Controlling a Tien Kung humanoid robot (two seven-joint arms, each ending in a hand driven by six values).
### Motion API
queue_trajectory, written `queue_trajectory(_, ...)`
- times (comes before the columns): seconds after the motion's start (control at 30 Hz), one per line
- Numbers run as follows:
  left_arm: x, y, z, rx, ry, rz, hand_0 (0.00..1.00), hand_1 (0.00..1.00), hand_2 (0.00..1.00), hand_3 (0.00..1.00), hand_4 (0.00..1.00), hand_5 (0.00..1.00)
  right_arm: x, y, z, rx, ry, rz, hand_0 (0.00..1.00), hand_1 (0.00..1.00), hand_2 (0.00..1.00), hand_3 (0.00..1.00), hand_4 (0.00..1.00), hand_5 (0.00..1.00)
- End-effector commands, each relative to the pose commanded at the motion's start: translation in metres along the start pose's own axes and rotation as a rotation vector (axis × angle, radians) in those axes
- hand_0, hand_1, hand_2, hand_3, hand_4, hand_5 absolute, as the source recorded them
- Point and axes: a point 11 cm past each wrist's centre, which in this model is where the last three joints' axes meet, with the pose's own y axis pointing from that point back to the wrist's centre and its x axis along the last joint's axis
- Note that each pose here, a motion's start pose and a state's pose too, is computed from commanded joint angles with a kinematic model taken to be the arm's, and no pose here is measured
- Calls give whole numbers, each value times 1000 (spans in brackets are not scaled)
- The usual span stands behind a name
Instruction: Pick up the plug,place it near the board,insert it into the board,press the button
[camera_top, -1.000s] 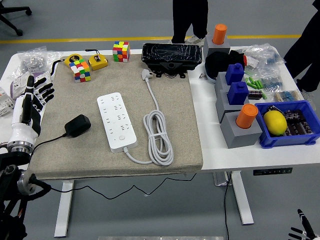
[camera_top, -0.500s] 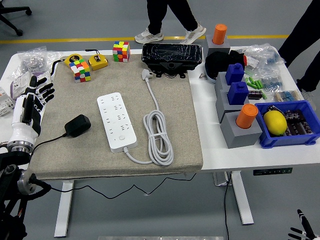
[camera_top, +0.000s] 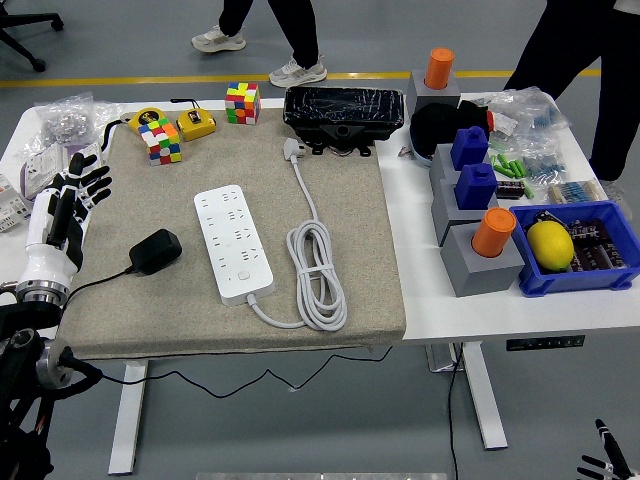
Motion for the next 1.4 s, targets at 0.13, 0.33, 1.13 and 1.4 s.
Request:
queue_trajectory(0.13, 0, 1, -1, 2, -2, -1, 754, 746, 730, 751, 998, 751, 0, 0, 1, -1, 2, -1, 681, 594, 613, 639, 998, 998)
queue_trajectory(0.33, -1, 1, -1, 4, -9, -4, 754, 747, 730, 750, 998, 744, -1, 0, 2, -2, 3, -2, 681, 591, 613, 639, 998, 998)
queue_trajectory(1.13, -4, 2, -2, 6, -34, -29, 755, 750, 730, 751, 998, 699, 0, 0, 3, -5, 10, 0, 681, 593, 613, 639, 998, 998)
queue_trajectory(1.4, -6, 2, -1, 2, -42, -33, 757, 754, 733, 752, 998, 671, 0, 0, 3, -5, 10, -1, 677, 592, 613, 639, 998, 998)
